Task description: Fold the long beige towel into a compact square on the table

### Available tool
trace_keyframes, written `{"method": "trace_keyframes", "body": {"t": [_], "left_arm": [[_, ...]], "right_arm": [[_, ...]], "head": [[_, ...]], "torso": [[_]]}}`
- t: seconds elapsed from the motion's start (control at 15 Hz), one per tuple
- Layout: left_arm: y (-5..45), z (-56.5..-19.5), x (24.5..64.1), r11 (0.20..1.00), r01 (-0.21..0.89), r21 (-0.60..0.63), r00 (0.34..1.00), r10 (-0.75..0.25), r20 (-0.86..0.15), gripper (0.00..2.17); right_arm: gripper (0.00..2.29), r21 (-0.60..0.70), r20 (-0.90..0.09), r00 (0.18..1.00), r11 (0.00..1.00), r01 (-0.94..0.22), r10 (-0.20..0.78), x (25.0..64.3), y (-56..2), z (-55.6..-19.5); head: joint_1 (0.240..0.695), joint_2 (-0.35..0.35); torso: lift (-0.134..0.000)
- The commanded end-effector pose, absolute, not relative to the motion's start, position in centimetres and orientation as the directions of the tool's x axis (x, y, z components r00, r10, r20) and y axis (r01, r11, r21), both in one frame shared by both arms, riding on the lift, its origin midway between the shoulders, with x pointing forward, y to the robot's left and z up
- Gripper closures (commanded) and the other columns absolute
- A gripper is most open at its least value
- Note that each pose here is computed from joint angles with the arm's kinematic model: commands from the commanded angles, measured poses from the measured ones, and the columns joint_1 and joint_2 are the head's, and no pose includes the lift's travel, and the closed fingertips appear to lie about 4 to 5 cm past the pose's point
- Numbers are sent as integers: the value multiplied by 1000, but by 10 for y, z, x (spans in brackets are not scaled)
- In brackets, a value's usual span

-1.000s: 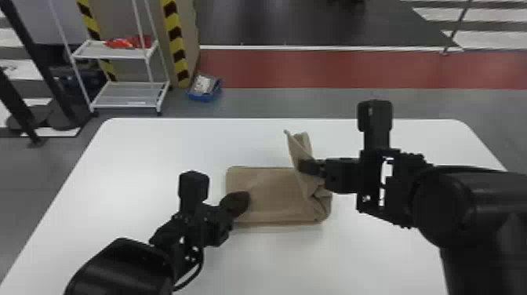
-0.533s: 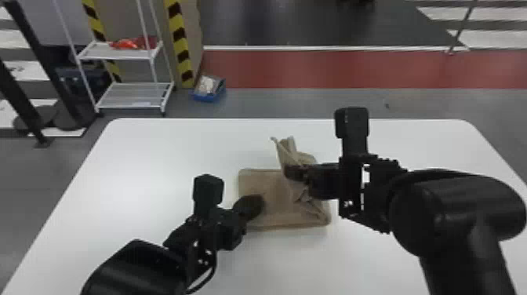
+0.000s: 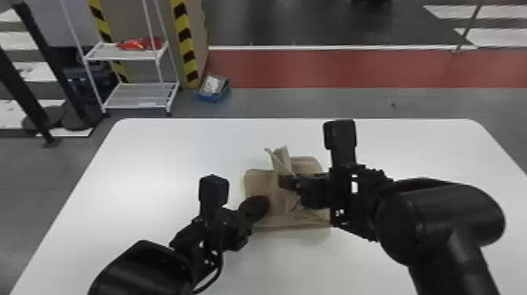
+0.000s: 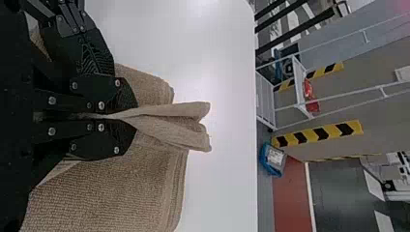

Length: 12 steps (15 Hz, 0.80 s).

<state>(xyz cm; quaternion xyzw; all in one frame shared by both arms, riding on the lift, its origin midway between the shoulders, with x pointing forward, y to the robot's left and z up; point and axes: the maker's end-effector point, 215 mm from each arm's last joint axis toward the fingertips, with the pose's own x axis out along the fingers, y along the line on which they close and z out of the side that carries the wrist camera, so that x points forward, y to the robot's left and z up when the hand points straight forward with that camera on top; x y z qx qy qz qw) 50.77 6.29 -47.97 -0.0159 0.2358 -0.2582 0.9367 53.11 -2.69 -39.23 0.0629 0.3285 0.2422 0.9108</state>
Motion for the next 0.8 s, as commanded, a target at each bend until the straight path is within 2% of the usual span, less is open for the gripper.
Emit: {"method": "trace_keyframes", "body": {"t": [0.0,0.67,0.73], "left_arm": [[64,-480,507,867,475,-152,755,-490,-436,1710],[65,-480,505,869,471,-153,761,-488,-429,1710],[67,-480,506,870,468,-151,762,-485,-429,1710]], "right_arm": [[1332,271,-566,662,869,-414,491,529,-18,-393],[1285,282,-582,632,856,-433,511,521,-1,-410],[900,284,-579,634,856,-433,513,521,-1,-409]], "head": [[695,37],[695,62],[695,65]], "torso": [[-123],[-123],[-123]]}}
